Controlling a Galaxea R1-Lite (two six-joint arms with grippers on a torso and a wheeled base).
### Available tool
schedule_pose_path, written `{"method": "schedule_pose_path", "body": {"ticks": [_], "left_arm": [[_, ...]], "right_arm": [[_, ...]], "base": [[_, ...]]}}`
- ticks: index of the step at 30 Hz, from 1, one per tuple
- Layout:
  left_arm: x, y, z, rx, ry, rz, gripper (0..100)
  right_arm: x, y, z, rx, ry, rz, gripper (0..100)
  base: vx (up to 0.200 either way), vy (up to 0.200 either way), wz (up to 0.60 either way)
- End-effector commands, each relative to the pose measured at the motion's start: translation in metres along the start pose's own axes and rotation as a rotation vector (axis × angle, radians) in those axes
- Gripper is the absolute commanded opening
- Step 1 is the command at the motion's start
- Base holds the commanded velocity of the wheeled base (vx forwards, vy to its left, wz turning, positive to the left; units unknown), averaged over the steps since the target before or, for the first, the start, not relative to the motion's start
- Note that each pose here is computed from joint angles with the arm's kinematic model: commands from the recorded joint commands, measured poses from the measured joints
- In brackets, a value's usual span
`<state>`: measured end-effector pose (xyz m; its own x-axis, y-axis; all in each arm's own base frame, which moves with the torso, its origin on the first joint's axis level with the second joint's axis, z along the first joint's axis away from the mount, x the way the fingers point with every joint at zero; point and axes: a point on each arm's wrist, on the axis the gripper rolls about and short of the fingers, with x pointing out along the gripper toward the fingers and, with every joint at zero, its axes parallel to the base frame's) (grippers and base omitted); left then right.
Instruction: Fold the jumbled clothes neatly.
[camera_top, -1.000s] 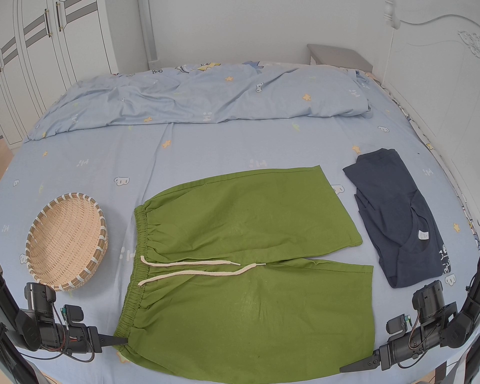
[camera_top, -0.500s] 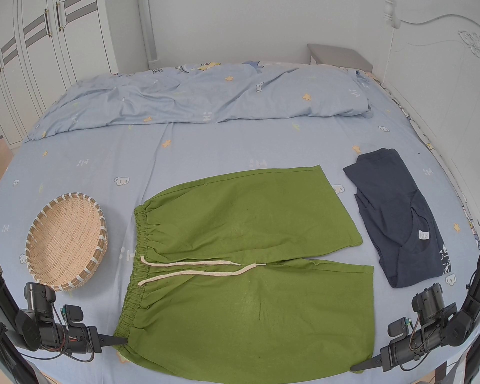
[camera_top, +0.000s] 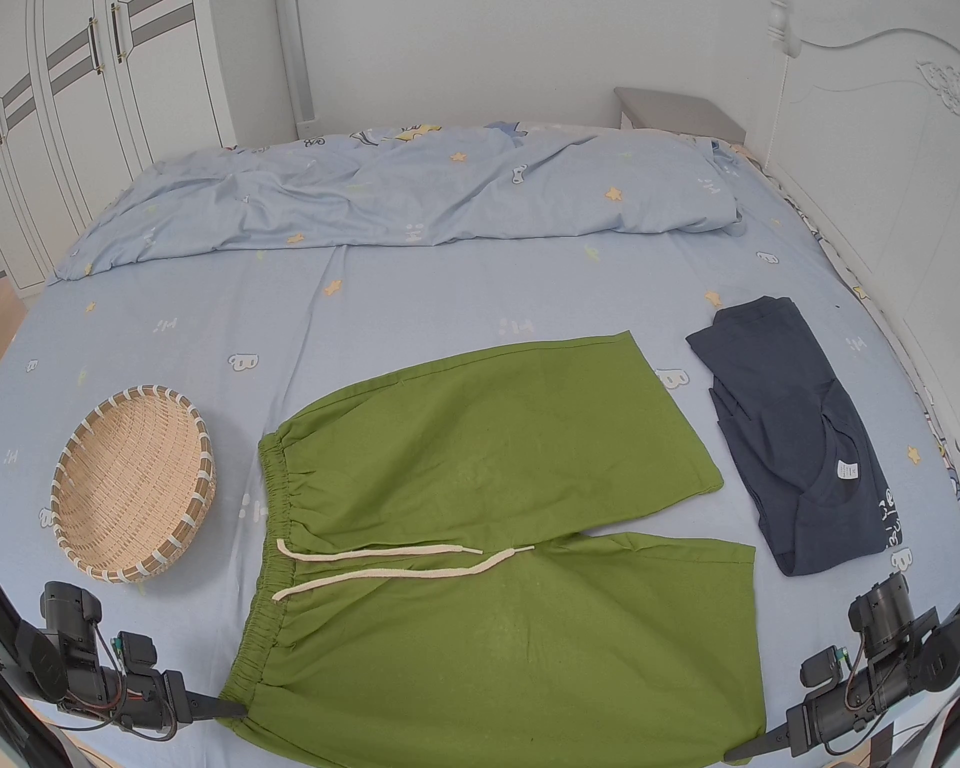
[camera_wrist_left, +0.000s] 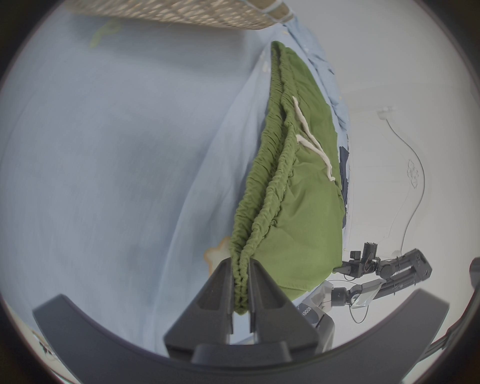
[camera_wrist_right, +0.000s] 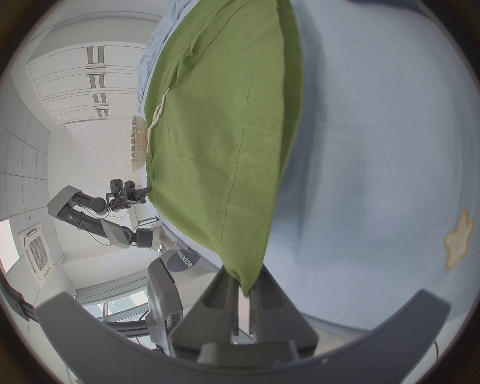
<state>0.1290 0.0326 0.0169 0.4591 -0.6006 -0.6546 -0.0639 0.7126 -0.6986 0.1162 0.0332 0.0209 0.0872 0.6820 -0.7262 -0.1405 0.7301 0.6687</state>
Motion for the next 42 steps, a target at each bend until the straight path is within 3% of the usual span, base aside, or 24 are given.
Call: {"method": "schedule_pose_path", "body": {"ticks": [1,6,11,15,17,18,19,21,22,27,31,34,36,37,39,42], "left_arm": [[-0.017,-0.002,-0.011,-0.032,-0.046,0.035,0],[-0.02,0.001,-0.017,-0.031,-0.021,0.045,0],[-0.025,-0.003,0.003,-0.036,-0.015,0.041,0],[-0.051,-0.035,0.029,-0.027,-0.06,0.029,0],[-0.052,-0.036,0.03,-0.029,-0.059,0.027,0],[-0.068,-0.066,0.051,-0.035,-0.052,0.003,0],[-0.071,-0.075,0.058,-0.032,-0.043,-0.006,0],[-0.072,-0.08,0.063,-0.028,-0.04,-0.013,0],[-0.076,-0.094,0.078,0.001,-0.059,-0.029,0],[-0.072,-0.116,0.107,0.014,-0.058,-0.066,0],[-0.069,-0.125,0.125,0.007,-0.059,-0.083,0],[-0.063,-0.13,0.15,0.003,-0.063,-0.091,0],[-0.063,-0.13,0.15,0.003,-0.063,-0.091,0],[-0.058,-0.129,0.171,-0.003,-0.07,-0.09,0],[-0.052,-0.13,0.184,-0.019,-0.069,-0.087,0],[-0.052,-0.129,0.19,-0.053,-0.075,-0.085,0]], "right_arm": [[-0.009,0.016,-0.006,-0.075,-0.001,0.016,0],[-0.008,0.014,-0.015,-0.06,0.049,0.009,0],[-0.02,0.02,0.006,-0.091,-0.076,0.014,0],[-0.043,0.039,0.036,-0.118,-0.152,0.017,0],[-0.044,0.04,0.037,-0.119,-0.153,0.018,0],[-0.061,0.058,0.059,-0.143,-0.179,0.029,0],[-0.067,0.064,0.067,-0.152,-0.188,0.03,0],[-0.07,0.068,0.071,-0.158,-0.197,0.031,0],[-0.084,0.081,0.089,-0.191,-0.237,0.037,0],[-0.111,0.106,0.12,-0.206,-0.328,0.052,0],[-0.119,0.116,0.141,-0.214,-0.353,0.06,0],[-0.128,0.125,0.173,-0.222,-0.372,0.058,0],[-0.128,0.125,0.173,-0.222,-0.372,0.058,0],[-0.132,0.13,0.198,-0.221,-0.376,0.055,0],[-0.134,0.134,0.213,-0.231,-0.389,0.057,0],[-0.137,0.132,0.227,-0.236,-0.413,0.051,0]], "base": [[0.0,0.0,0.0],[0.0,0.0,0.0],[0.0,0.0,0.0],[0.0,0.0,0.0],[0.0,0.0,0.0],[0.0,0.0,0.0],[0.0,0.0,0.0],[0.0,0.0,0.0],[0.0,0.0,0.0],[0.0,0.0,0.0],[0.0,0.0,0.0],[0.0,0.0,0.0],[0.0,0.0,0.0],[0.0,0.0,0.0],[0.0,0.0,0.0],[0.0,0.0,0.0]]}}
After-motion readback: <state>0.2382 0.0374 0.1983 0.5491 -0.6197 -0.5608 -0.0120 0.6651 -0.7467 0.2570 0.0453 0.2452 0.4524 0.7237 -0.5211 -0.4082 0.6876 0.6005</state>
